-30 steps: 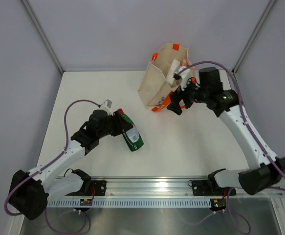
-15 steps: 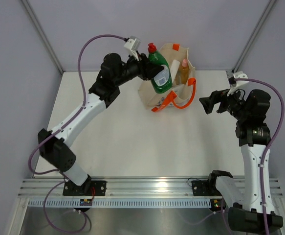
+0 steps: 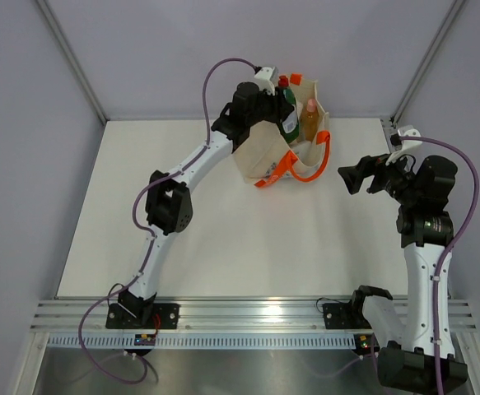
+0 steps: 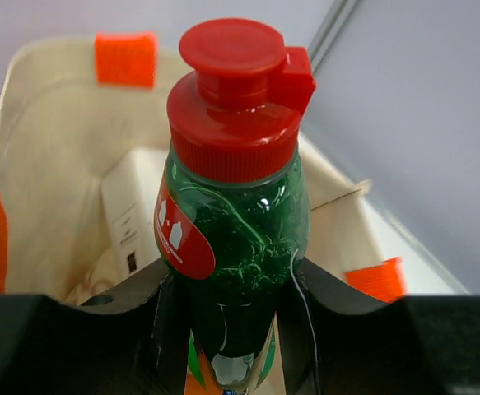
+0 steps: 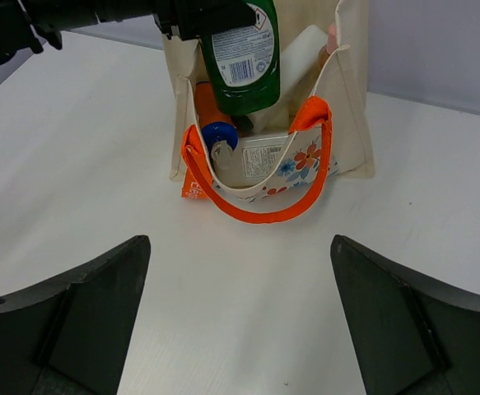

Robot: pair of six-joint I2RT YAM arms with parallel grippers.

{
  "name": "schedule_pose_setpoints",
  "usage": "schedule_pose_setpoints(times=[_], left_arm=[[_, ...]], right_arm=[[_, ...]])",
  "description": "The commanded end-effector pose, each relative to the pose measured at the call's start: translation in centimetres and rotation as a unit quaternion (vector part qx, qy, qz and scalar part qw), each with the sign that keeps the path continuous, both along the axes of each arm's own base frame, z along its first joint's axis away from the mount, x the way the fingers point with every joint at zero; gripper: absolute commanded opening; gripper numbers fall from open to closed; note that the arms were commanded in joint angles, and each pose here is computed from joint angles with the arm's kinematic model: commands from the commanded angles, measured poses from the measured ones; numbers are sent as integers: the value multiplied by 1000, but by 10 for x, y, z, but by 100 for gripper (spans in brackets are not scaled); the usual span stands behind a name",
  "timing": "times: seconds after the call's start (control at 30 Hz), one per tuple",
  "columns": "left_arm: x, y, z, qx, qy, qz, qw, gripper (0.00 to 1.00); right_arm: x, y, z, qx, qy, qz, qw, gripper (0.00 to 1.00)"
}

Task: Place the personal care products into the canvas bag

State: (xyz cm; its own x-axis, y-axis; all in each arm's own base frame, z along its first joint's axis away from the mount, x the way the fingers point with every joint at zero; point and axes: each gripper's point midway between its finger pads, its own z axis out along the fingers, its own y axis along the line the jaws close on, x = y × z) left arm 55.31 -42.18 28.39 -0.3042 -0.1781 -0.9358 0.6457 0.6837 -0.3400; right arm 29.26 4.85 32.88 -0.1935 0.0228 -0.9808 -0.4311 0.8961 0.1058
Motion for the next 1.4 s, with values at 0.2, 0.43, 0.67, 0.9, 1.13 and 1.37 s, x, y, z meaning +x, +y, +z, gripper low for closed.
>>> schedule_pose_setpoints(times=[0.2, 0.43, 0.67, 0.9, 1.13, 1.37], left_arm=[[0, 3, 88, -133, -48, 0, 990, 99], [3, 44, 130, -133, -68, 57, 987, 99], [-13, 67, 158, -116, -88, 67, 987, 99], [-112, 110, 134, 1, -72, 0, 997, 99], [-239, 201, 38, 106, -72, 17, 992, 99], [-297, 258, -18, 144, -61, 69, 985, 99]], right_arm=[[8, -1, -2, -6, -8, 10, 1000, 100], [13, -3, -10, -8, 3, 8, 1000, 100], [16, -3, -17, -7, 13, 12, 1000, 99], [31, -22, -19, 22, 27, -62, 997, 99], [44, -70, -13, 52, 21, -219, 974, 100], [40, -76, -19, 62, 27, -243, 968, 100]])
